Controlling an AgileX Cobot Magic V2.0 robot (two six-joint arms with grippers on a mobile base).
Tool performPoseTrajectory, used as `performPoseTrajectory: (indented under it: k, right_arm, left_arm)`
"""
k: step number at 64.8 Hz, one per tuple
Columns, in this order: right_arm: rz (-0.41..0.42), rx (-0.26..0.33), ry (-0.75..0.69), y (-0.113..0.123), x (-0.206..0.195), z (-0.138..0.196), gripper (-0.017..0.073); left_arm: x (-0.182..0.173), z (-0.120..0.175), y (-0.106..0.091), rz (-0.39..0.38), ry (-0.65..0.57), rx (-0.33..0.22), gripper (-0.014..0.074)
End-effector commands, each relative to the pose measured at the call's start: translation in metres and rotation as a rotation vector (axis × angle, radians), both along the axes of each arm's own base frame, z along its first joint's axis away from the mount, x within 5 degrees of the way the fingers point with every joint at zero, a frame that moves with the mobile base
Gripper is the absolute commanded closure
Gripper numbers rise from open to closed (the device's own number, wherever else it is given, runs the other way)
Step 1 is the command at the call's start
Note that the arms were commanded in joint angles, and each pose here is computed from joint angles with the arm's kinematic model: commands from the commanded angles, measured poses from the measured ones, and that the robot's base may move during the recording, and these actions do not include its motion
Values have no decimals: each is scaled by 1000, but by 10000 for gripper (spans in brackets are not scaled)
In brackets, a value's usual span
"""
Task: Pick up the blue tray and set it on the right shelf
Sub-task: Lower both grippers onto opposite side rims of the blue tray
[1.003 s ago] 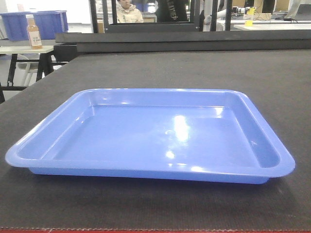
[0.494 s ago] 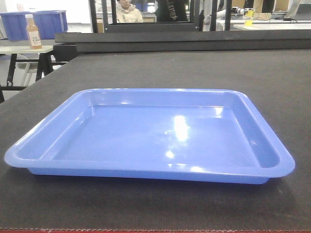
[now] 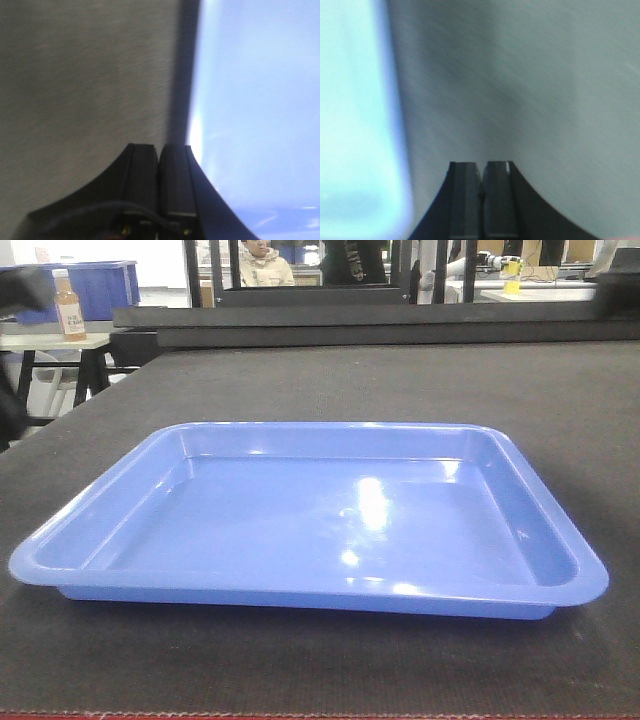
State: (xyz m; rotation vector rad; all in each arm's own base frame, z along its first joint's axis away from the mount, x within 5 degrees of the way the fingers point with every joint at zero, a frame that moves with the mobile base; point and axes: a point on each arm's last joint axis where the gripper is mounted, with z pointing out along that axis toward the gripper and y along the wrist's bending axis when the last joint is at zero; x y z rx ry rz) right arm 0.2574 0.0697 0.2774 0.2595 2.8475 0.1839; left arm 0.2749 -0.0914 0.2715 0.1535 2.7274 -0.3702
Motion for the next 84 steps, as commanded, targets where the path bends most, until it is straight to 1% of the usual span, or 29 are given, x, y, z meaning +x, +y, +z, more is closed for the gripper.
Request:
performPoseTrajectory:
  k: [1, 5, 13, 22, 26, 28, 31, 32, 36, 40, 42, 45, 48, 50, 56, 73, 84]
  right_arm:
    - [-12, 42, -79, 16, 18, 11, 503]
    - [-12, 39, -43, 23, 26, 7, 503]
    - [3, 28, -7, 32, 39, -3, 503]
    - [18, 50, -45, 41, 46, -5, 495]
    - [17, 53, -55, 41, 47, -5, 439]
    - [17, 53, -55, 41, 47, -5, 396]
    - [17, 54, -56, 41, 47, -5, 300]
    - [17, 53, -55, 42, 47, -5, 254]
    - [17, 52, -50, 42, 48, -7, 120]
    - [17, 46, -34, 42, 49, -11, 79]
    - [17, 43, -24, 43, 50, -14, 84]
    - [16, 38, -10, 43, 52, -19, 92]
    - [16, 34, 3, 44, 54, -24, 95]
    - [16, 32, 9, 44, 55, -26, 95]
    - [14, 29, 18, 44, 56, -29, 96]
    - [12, 25, 29, 44, 59, -34, 96]
    - [11, 16, 54, 45, 61, -42, 96]
  left_arm:
    - [12, 15, -18, 6, -52, -49, 635]
    - [19, 14, -22, 43, -23, -64, 635]
    - [33, 14, -27, 41, -15, -63, 635]
    - [41, 10, -29, 17, 26, -35, 634]
    - [42, 5, -28, 5, 49, 1, 627]
    - [42, 5, -27, 2, 52, 8, 612]
    - [42, 4, -27, 1, 55, 14, 580]
    - [42, 4, -27, 1, 55, 14, 565]
    - [43, 4, -27, 2, 50, 13, 465]
    - [44, 4, -27, 5, 37, 9, 361]
    - [46, 4, -28, 7, 26, 9, 308]
    - [47, 2, -28, 8, 20, 9, 258]
    - [49, -1, -28, 9, 25, 11, 222]
    - [49, -2, -29, 9, 30, 12, 213]
    - [51, -10, -29, 6, 64, 23, 211]
    - [58, -28, -32, 8, 109, 34, 212]
    - [59, -28, -34, 2, 103, 34, 212]
